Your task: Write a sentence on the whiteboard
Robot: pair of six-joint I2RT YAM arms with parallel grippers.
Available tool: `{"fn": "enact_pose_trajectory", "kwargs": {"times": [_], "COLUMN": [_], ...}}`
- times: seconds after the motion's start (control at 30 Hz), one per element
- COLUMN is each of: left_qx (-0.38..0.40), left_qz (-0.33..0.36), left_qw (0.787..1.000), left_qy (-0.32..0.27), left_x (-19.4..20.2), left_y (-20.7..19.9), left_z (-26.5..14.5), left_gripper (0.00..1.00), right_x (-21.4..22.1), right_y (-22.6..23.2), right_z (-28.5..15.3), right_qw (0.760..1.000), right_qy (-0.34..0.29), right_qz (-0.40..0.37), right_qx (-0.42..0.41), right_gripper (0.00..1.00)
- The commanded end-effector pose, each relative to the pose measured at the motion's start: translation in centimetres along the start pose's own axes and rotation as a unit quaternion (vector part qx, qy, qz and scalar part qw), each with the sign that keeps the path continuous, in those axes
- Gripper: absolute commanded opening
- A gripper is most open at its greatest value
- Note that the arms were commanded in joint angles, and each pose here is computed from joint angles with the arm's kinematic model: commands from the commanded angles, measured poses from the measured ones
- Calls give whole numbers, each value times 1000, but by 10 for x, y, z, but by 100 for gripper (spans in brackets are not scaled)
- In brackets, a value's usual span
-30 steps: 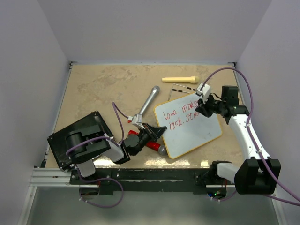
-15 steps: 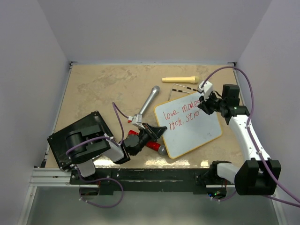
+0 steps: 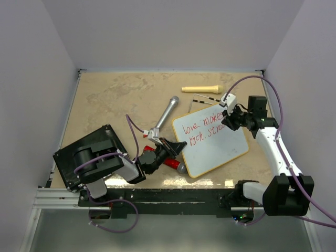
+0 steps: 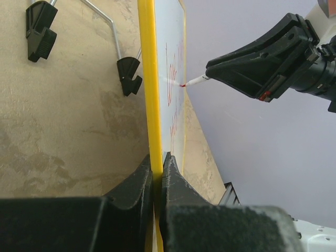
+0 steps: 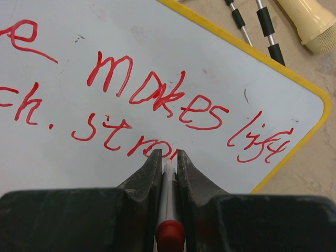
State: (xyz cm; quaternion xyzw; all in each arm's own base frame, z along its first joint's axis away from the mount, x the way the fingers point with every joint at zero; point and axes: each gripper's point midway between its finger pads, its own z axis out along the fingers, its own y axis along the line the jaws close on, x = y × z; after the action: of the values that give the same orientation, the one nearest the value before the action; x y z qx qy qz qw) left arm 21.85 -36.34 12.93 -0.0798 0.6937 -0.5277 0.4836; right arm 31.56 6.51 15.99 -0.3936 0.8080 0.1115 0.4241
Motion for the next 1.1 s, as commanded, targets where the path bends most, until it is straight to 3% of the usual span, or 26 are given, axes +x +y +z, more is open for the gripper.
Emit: {"fn": "enact_pose_trajectory", "kwargs": {"times": [0.0, 0.33, 0.63, 1.07], "left_qx": [23, 24, 24, 24], "left_qz": [69, 69, 69, 70], "left_qw": [997, 997, 997, 997], "left_qy": [9, 11, 10, 10], "left_x": [4, 5, 5, 4], "left_y": [-1, -1, -2, -1], "left_z": [-3, -3, -2, -3], "left_gripper": [0, 0, 0, 0], "right_x": [3, -22, -14, 4], "right_y": [14, -13, -29, 12], "right_z": [0, -2, 1, -4], "right_qw": [999, 999, 997, 1000], "right_qy": [6, -33, -22, 15], "right_qz": [-6, 5, 18, -3], "right_qx": [-37, 27, 70, -27], "right_gripper": [0, 0, 0, 0]}}
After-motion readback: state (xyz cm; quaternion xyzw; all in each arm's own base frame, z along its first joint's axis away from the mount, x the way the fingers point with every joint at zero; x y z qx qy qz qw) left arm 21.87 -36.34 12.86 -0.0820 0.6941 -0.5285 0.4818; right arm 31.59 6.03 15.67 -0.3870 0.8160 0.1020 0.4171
